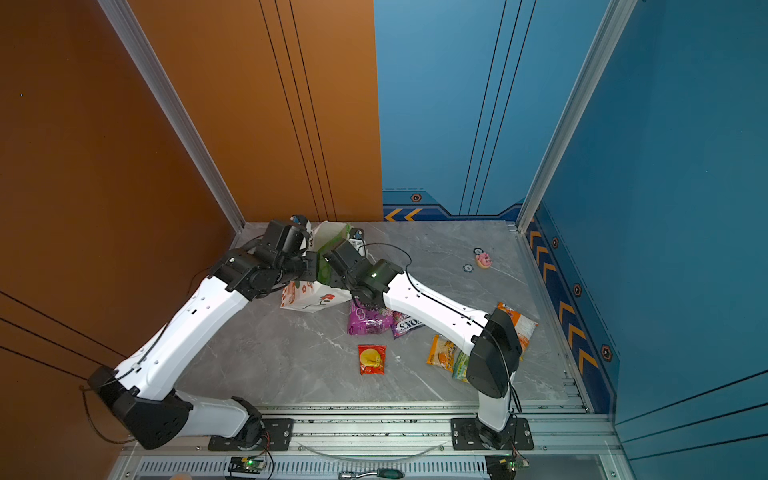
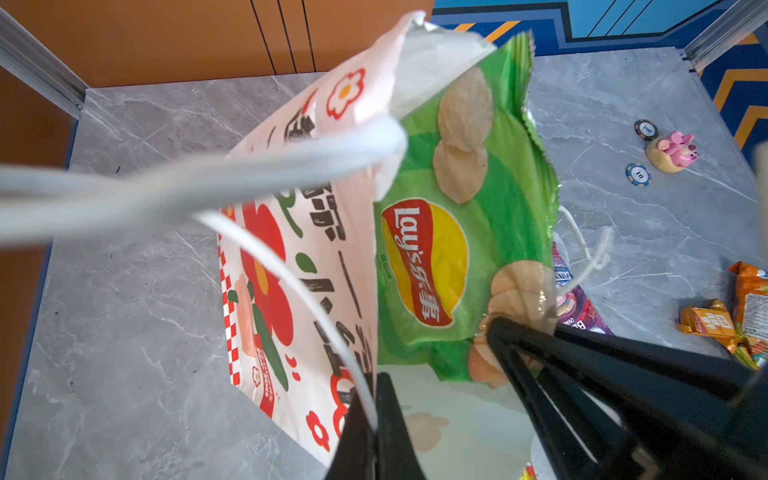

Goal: Place the snacks into the paper bag
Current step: 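Lower the chip bag into the paper bag held by the left gripper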

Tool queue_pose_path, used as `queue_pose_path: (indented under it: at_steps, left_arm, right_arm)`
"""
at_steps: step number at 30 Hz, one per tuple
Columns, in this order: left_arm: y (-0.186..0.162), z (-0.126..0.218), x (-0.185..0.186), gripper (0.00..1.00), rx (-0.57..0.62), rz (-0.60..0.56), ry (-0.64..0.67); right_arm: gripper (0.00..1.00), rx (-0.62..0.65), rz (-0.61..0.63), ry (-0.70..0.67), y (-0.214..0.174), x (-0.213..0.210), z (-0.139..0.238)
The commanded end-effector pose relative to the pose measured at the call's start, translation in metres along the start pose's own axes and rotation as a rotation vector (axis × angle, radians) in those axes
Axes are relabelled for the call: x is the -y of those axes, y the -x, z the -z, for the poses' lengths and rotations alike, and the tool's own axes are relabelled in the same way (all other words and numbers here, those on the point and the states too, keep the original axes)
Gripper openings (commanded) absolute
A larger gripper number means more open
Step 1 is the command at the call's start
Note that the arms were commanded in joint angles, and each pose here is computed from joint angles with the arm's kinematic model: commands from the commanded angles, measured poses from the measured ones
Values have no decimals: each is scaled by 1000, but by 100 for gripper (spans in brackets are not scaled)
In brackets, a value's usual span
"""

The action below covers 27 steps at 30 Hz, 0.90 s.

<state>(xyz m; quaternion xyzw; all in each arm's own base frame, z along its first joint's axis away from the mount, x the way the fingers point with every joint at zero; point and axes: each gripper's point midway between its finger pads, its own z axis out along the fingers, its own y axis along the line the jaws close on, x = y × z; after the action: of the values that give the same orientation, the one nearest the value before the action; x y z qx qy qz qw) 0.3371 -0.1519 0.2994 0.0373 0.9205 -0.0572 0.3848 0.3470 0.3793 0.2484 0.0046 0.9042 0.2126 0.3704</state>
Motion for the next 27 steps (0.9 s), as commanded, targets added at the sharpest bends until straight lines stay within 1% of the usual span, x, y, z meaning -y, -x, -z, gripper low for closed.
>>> queue_pose_path:
  at_steps: [1,3,6,14,18,23,25,27]
  left_arm:
    - [7,8,3,0,36,0,-40]
    - [6,7,3,0,31,3,-43]
    - [4,4,3,0,21,6,-49]
    - [6,8,12,0,37,-1,-107]
    - [7,12,11,0,57,-1,-111]
    - [6,7,3,0,52,10,-81]
    - [6,5,0,0,48,21,-71]
    - [5,3,-5,0,45,35,-54]
  right_arm:
    - [1,11,-50,26,2,-4,-5]
    - [1,11,-59,9,-1,1,-7]
    - [1,13,-71,30,-1,-2,-7]
    - [2,-66,-157,65,-6,5,-30]
    - [6,-85,-177,59,-6,11,-36]
    - [15,-80,-173,56,-3,12,-34]
    - [21,-76,-164,61,-1,11,-31]
    - [30,-65,-151,67,3,10,-24]
